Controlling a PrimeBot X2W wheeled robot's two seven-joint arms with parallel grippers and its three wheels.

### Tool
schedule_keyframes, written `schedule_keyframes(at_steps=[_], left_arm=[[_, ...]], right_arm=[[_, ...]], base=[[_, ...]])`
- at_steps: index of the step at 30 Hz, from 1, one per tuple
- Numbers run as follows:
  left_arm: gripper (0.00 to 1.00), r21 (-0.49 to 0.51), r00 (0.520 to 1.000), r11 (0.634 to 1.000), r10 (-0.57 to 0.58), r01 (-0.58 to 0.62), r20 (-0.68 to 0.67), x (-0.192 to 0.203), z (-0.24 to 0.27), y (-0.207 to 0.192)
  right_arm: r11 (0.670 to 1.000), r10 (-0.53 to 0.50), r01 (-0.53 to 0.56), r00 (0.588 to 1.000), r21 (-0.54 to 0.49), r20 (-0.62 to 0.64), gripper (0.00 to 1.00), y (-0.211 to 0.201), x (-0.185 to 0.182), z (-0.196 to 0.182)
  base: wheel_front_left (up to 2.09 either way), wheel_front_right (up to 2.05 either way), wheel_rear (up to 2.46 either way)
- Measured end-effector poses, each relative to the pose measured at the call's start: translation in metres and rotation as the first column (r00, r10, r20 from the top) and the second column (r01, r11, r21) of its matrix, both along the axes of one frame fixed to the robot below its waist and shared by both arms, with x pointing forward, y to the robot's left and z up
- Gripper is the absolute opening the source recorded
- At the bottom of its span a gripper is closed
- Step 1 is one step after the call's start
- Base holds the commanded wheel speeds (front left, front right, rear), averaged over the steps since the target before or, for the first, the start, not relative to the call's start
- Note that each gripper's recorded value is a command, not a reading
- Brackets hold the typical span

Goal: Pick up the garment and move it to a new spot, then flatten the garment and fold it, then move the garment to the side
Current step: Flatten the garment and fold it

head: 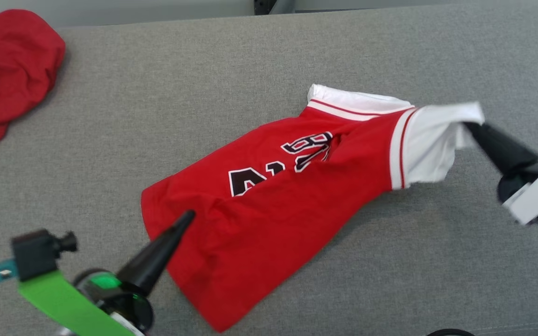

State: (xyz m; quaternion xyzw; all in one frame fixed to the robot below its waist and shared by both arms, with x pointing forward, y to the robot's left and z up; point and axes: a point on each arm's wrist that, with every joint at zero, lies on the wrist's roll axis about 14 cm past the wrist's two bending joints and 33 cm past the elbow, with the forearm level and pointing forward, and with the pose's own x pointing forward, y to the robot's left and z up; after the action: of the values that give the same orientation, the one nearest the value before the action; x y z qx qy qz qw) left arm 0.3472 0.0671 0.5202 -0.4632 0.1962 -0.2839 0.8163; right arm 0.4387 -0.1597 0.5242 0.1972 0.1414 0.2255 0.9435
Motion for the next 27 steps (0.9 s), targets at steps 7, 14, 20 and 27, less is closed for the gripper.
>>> schedule_keyframes(at_steps=[7, 14, 20, 27], left_arm=[[0.00, 0.168, 0.996, 0.985, 0.021, -0.035, 0.084, 0.043, 0.023, 0.051], [0.32, 0.224, 0.996, 0.975, 0.021, 0.000, -0.092, 0.027, -0.050, 0.022], [0.44, 0.253, 0.979, 0.960, -0.073, 0.121, -0.192, -0.008, -0.096, -0.026], [1.00, 0.255, 0.951, 0.941, -0.151, 0.222, -0.268, -0.034, -0.120, -0.053]], right_arm=[[0.996, 0.017, -0.033, 0.985, 0.088, 0.175, 0.00, -0.010, 0.036, 0.089], [0.995, 0.049, -0.063, 0.985, 0.081, 0.167, 0.00, -0.003, 0.042, 0.090], [0.996, 0.047, -0.057, 0.989, 0.069, 0.139, 0.00, -0.001, 0.046, 0.079], [0.996, 0.073, -0.077, 0.993, 0.041, 0.097, 0.00, 0.008, 0.040, 0.068]], base=[[0.00, 0.00, 0.00], [0.00, 0.00, 0.00], [0.00, 0.00, 0.00], [0.00, 0.00, 0.00]])
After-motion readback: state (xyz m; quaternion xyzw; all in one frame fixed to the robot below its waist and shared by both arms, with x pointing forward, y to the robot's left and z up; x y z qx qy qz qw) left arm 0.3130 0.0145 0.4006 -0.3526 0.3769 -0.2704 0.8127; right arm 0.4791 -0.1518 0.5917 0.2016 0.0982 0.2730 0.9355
